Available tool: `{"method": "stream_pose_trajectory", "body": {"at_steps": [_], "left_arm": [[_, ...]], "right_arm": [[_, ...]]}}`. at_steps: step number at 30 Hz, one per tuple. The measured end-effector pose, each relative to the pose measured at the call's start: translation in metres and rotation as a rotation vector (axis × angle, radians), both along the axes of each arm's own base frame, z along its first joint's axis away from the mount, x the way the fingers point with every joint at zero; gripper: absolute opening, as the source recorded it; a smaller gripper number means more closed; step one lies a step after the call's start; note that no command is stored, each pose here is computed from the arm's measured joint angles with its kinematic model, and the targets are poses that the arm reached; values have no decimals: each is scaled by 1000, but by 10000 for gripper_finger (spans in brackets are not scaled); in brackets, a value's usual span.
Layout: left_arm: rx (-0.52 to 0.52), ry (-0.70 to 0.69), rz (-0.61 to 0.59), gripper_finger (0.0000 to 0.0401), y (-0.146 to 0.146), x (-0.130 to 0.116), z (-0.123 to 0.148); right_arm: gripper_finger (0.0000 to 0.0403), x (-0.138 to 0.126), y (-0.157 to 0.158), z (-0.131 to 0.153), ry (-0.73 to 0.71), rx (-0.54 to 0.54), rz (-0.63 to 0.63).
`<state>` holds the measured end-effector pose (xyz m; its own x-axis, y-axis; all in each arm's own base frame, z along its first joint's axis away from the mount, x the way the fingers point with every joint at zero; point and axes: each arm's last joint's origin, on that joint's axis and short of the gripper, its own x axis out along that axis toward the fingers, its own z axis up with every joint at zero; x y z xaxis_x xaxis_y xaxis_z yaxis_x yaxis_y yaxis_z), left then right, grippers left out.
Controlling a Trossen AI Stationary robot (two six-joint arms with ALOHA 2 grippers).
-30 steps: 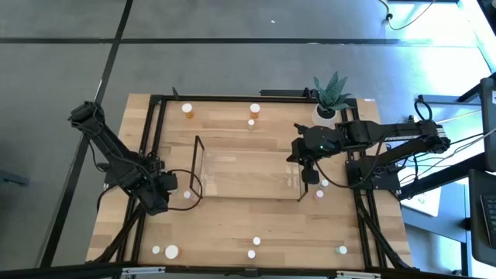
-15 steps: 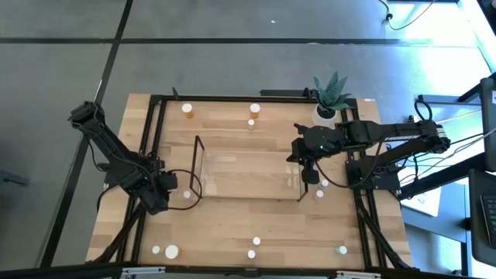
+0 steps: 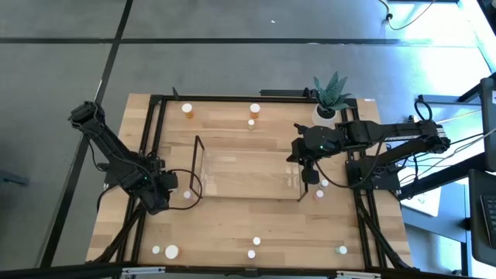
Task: Pick and place medicine bottles onto shelf by color
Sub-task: Put the top left blue pill bottle on the shelf
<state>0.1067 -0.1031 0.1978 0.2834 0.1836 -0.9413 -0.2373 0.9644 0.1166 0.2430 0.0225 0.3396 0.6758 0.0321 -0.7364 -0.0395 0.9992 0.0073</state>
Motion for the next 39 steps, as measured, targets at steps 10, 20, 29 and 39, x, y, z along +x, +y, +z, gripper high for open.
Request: {"method": "stream_pose_trajectory", "body": {"at_steps": [10,20,29,39], "left_arm": [[-22,-17,29,174,-3,2,-1],[69,63,73,174,-8,7,-17],[74,67,68,174,-13,12,-23],[71,65,66,157,-13,12,-23]], "right_arm": [[10,0,0,0,0,0,0],[10,0,0,0,0,0,0],[10,0,0,0,0,0,0],[10,0,0,0,0,0,0]]}}
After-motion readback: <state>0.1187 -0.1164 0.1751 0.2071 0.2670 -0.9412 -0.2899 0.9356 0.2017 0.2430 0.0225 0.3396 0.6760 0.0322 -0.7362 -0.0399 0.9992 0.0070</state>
